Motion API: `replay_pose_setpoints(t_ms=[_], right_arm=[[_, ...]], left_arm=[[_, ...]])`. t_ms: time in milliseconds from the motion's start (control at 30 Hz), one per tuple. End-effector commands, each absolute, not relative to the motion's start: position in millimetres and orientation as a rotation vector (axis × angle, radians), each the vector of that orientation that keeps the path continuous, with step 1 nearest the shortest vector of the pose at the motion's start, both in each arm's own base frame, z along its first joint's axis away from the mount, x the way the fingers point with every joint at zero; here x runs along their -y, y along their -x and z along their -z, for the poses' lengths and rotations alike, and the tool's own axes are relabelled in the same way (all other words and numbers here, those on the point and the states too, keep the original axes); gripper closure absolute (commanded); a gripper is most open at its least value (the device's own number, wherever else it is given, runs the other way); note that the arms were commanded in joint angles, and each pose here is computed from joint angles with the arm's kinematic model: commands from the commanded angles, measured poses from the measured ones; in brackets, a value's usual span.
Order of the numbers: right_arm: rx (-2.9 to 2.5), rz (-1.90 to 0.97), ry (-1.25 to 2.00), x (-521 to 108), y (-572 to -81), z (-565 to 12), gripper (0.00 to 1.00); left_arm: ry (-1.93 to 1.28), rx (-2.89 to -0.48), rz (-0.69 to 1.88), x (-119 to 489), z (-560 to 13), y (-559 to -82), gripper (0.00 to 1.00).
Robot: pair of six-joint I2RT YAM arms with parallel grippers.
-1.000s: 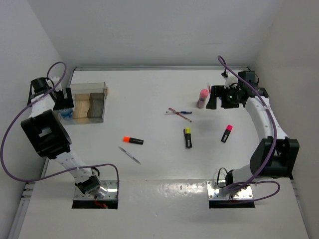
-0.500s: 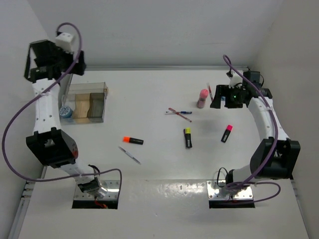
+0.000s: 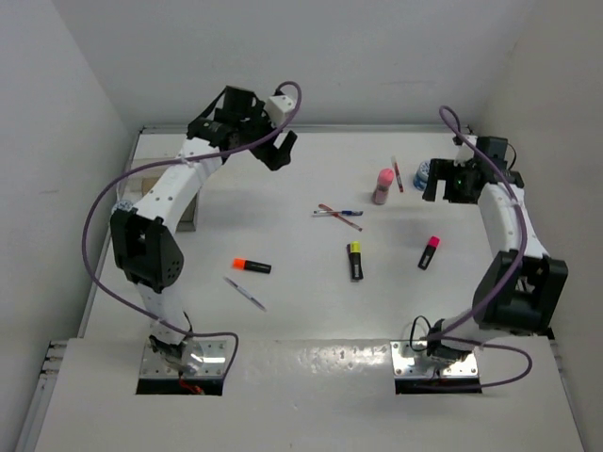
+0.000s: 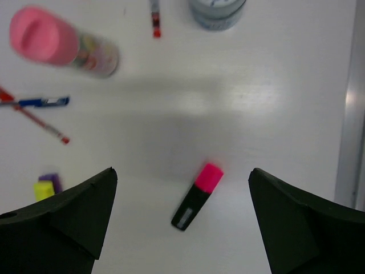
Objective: Sort the stationery into containers
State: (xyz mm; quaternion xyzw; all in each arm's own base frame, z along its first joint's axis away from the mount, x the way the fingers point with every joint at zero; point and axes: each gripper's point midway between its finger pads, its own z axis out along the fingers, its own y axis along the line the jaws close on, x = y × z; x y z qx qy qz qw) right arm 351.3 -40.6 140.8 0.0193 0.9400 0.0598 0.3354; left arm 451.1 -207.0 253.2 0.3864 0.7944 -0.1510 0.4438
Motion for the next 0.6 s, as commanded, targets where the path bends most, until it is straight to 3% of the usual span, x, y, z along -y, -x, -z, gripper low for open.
replay_pose_setpoints(t_ms=[0, 100, 367, 567], right_arm=[[-2.330, 0.027, -0.134, 81, -413, -164, 0.04], [-2.355, 0.010, -0.165, 89, -449, -150, 0.03], [-2.425, -0.055, -0.188, 99, -511, -105, 0.02], [-2.439, -0.080, -0.195, 93, -522, -90, 0.01]], left_arm=[[-0.947, -1.933, 0.364, 217, -276, -464, 0.11], [-0.919, -1.952, 0.343, 213, -275, -467, 0.00], [-0.786, -2.022, 0.375, 175, -269, -471, 0.00], [-0.733, -2.064, 0.384, 159, -258, -475, 0.00]])
